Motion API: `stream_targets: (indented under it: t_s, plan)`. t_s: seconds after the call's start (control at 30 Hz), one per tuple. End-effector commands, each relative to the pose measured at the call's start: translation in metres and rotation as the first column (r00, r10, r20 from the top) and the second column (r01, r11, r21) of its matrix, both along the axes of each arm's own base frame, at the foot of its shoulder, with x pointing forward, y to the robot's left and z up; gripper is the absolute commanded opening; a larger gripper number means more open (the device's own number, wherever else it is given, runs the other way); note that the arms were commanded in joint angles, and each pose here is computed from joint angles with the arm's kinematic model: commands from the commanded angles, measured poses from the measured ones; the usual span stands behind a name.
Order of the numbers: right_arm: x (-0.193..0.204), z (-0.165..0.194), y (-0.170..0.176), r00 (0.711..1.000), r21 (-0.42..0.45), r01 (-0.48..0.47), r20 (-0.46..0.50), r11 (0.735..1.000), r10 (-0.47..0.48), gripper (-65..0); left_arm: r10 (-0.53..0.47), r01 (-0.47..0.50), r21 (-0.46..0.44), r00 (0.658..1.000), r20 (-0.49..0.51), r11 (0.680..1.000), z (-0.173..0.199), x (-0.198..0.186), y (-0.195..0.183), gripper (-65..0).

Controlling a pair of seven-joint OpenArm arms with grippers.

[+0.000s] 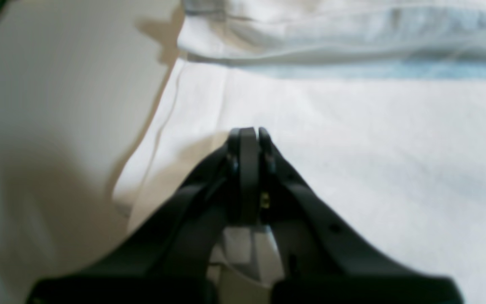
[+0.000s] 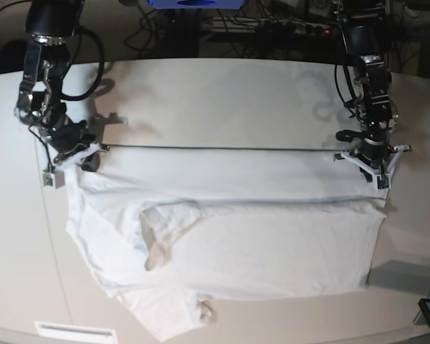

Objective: Fold the T-shirt properly
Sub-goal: 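Keep pulling the folded edge with both grippers to smooth the shirt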

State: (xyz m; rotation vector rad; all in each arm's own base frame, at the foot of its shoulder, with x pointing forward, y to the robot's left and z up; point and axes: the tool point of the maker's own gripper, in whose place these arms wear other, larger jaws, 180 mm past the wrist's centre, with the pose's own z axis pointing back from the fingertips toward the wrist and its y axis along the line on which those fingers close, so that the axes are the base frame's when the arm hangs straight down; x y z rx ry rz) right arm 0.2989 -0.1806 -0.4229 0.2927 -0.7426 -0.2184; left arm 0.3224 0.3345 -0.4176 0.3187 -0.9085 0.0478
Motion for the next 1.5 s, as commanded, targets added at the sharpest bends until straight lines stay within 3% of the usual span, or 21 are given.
stream_targets:
  t_s: [0.0,0.13,0.3,0.47,0.67,0.87,1.2,1.47]
  plan:
    - [-0.02,-0.015,-0.026,0.995,-0.077,0.041,-0.093,0.996,-0.048,-64.1,-0.015,0.002,-0.061,0.977,-0.213,0.998,-0.044,-0.039,-0.014,-65.0]
    - [-0.027,-0.017,-0.045,0.99,-0.088,0.098,-0.091,0.991,-0.106,-64.1,-0.02,0.007,-0.067,0.979,-0.202,0.998,-0.042,-0.039,-0.018,-65.0]
    - [-0.037,-0.018,-0.072,0.982,-0.166,0.138,-0.104,0.976,-0.157,-64.1,-0.041,0.03,-0.071,0.987,-0.155,0.997,-0.029,-0.028,-0.03,-65.0]
    - [-0.049,-0.024,-0.074,0.978,-0.175,0.139,-0.128,0.975,-0.163,-64.1,-0.084,0.071,-0.083,0.983,-0.163,0.994,-0.034,-0.026,-0.048,-65.0]
    - [-0.057,-0.026,-0.074,0.977,-0.179,0.137,-0.141,0.974,-0.163,-64.1,-0.124,0.104,-0.097,0.964,-0.234,0.99,-0.055,-0.059,-0.063,-65.0]
    - [-0.061,-0.01,-0.072,0.983,-0.197,0.124,-0.105,0.973,-0.147,-64.1,-0.136,0.119,-0.083,0.963,-0.233,0.989,-0.049,-0.075,-0.064,-65.0]
    - [-0.085,-0.004,-0.069,0.984,-0.225,0.091,-0.129,0.97,-0.123,-64.1,-0.168,0.158,-0.059,0.952,-0.254,0.986,-0.041,-0.107,-0.066,-65.0]
    - [-0.114,-0.013,-0.061,0.976,-0.218,0.085,-0.178,0.972,-0.125,-64.1,-0.051,0.051,-0.009,0.962,-0.269,0.999,-0.033,-0.135,-0.022,-65.0]
